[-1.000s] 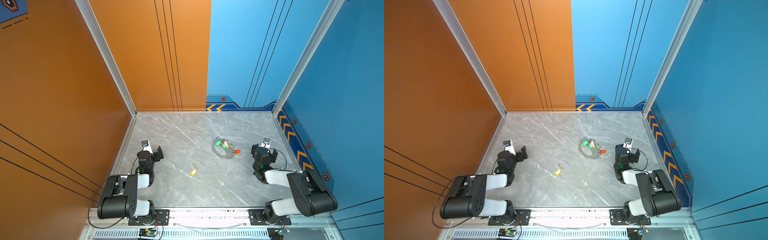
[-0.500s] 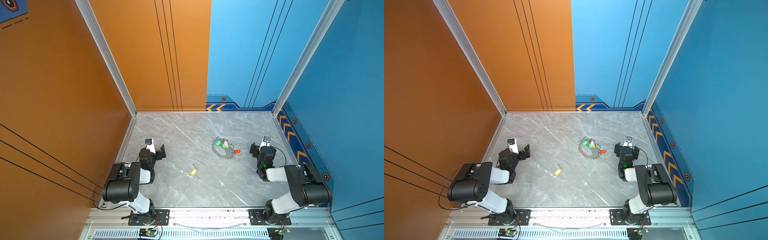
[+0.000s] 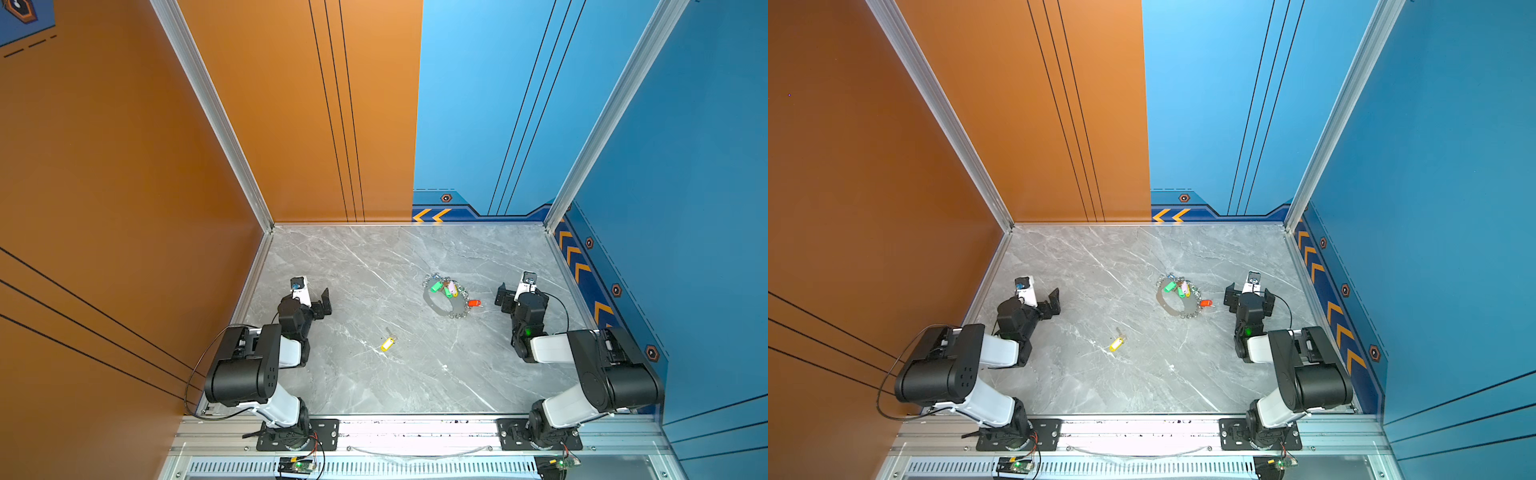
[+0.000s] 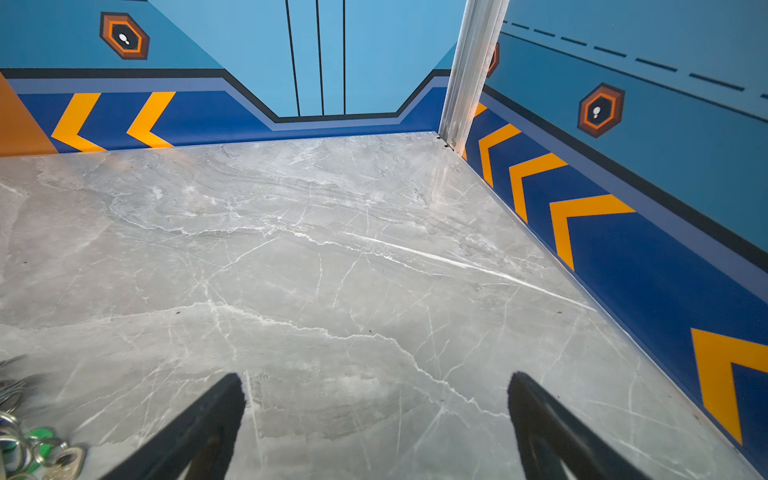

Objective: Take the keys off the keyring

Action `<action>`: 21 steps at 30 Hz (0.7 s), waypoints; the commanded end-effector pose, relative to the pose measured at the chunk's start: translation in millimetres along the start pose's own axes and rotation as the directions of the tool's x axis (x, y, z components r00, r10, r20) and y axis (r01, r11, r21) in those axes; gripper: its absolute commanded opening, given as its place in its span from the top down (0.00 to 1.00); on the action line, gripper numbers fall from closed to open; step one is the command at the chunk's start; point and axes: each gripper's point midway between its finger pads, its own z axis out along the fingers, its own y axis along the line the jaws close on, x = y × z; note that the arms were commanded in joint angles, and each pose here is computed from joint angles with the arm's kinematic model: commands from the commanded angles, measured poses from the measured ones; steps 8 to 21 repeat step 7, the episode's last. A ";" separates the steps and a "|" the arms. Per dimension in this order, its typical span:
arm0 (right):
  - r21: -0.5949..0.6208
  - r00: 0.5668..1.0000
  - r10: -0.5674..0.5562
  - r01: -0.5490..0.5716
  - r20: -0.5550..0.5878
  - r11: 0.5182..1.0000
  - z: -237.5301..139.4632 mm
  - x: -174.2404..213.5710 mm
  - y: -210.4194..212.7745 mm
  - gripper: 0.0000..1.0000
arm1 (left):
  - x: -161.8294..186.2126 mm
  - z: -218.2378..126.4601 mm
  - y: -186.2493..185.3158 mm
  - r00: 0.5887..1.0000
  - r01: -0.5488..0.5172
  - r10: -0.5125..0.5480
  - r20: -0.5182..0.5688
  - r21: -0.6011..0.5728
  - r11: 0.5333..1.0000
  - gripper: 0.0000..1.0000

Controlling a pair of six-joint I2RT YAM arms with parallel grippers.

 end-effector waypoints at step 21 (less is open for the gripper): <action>-0.056 1.000 0.016 -0.017 -0.023 0.998 5.8 1.5 4.3 0.00 | -8.9 2.9 -6.5 1.000 -0.018 0.018 0.025 0.028 0.999 0.02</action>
